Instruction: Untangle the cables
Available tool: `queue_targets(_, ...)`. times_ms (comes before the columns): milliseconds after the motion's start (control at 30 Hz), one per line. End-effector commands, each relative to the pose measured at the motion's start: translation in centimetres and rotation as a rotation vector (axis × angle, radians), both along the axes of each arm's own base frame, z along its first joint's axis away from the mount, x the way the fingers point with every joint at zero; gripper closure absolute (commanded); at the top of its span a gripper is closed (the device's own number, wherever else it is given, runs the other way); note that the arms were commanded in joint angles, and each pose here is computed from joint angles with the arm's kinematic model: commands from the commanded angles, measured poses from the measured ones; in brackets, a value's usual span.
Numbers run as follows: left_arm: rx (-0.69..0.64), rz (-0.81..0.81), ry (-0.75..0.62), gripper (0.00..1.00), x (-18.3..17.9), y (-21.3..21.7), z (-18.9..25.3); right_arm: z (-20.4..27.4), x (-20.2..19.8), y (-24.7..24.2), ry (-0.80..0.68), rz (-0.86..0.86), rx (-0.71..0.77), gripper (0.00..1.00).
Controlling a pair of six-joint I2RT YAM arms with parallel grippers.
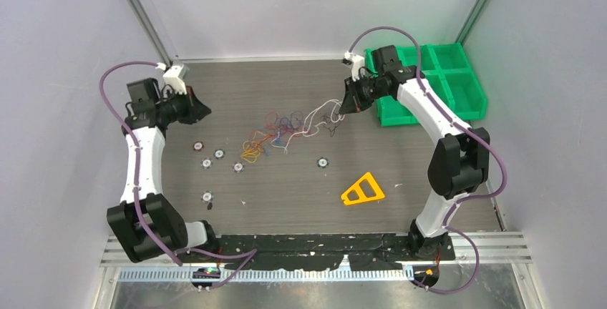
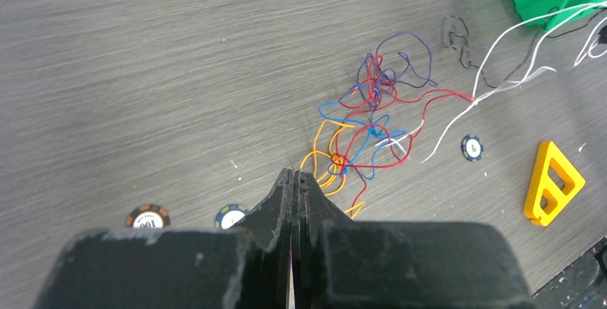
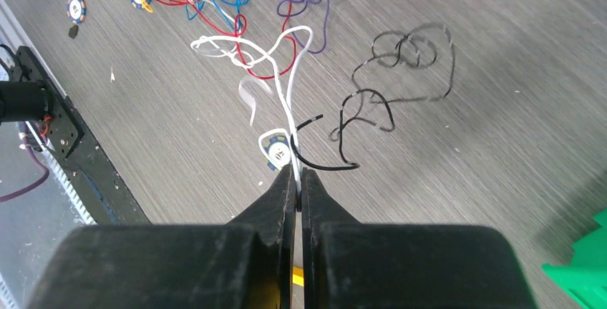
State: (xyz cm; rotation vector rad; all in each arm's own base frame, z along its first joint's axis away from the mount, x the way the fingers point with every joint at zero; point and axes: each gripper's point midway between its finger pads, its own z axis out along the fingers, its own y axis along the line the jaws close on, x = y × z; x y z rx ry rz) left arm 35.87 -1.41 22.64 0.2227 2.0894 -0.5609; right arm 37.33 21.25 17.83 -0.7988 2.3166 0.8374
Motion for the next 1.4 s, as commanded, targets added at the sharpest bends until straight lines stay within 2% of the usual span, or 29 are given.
queue_targets(0,-0.019,-0.103,-0.031,1.0,-1.4,-0.4,1.5,4.8,0.0,0.3,-0.073,0.043,0.095,0.94)
queue_targets(33,-0.038,-0.145,-0.027,1.0,-1.9,-1.4,1.4,5.5,-0.6,1.5,-0.069,0.076,0.13,0.94)
queue_targets(67,-0.059,-0.181,-0.032,0.94,-2.2,-2.4,1.6,5.7,-0.6,2.3,-0.06,0.086,0.153,0.94)
queue_targets(133,-0.095,-0.24,-0.046,0.61,-2.8,-4.5,1.8,7.0,-1.4,4.7,-0.059,0.14,0.199,0.95)
queue_targets(167,-0.102,-0.257,-0.055,0.52,-3.0,-5.3,1.7,8.2,-2.1,6.4,-0.078,0.183,0.218,0.95)
queue_targets(233,-0.112,-0.268,-0.088,0.41,-2.9,-6.8,2.1,9.1,-2.2,8.8,-0.101,0.208,0.216,0.95)
queue_targets(267,-0.115,-0.268,-0.101,0.38,-2.8,-7.2,2.3,9.1,-2.1,9.6,-0.107,0.205,0.203,0.92)
queue_targets(300,-0.117,-0.265,-0.098,0.35,-2.7,-7.6,2.2,8.9,-1.7,10.8,-0.136,0.198,0.161,0.71)
queue_targets(333,-0.116,-0.258,-0.092,0.32,-2.5,-7.7,2.1,8.1,-1.6,11.0,-0.142,0.198,0.119,0.55)
queue_targets(367,-0.116,-0.248,-0.081,0.3,-2.3,-7.7,1.9,6.8,-1.0,11.6,-0.149,0.184,0.06,0.33)
queue_targets(433,-0.117,-0.232,-0.052,0.25,-2.0,-7.5,1.4,4.2,-1.0,10.7,-0.088,0.181,-0.025,0.21)
queue_targets(567,-0.106,-0.231,-0.023,0.22,-2.3,-7.4,0.0,1.3,-1.1,8.0,-0.019,0.165,-0.055,0.14)
queue_targets(700,-0.123,-0.245,0.004,0.22,-2.6,-7.8,-1.4,-1.9,-1.3,5.6,-0.012,0.133,-0.108,0.1)
queue_targets(833,-0.135,-0.253,0.025,0.23,-2.6,-8.2,-2.0,-5.9,-2.0,5.3,0.074,0.129,-0.158,0.1)
queue_targets(1033,-0.129,-0.253,0.036,0.23,-2.9,-8.5,-2.7,-9.4,-0.6,7.3,0.1,0.121,-0.165,0.1)
queue_targets(1200,-0.128,-0.247,0.04,0.23,-2.9,-8.6,-2.7,-12.2,-1.3,10.1,0.153,0.173,-0.168,0.19)
queue_targets(1267,-0.122,-0.243,0.031,0.23,-2.9,-8.5,-2.5,-13.0,-2.1,10.3,0.194,0.196,-0.171,0.35)
queue_targets(1300,-0.12,-0.244,0.026,0.23,-2.9,-8.5,-2.4,-13.1,-2.7,10.2,0.214,0.21,-0.171,0.6)
queue_targets(1333,-0.117,-0.243,0.02,0.23,-2.9,-8.5,-2.2,-12.9,-3.4,9.8,0.228,0.226,-0.178,0.72)
queue_targets(1367,-0.115,-0.241,0.012,0.23,-2.9,-8.5,-2.0,-12.3,-3.9,9.8,0.231,0.239,-0.169,0.88)
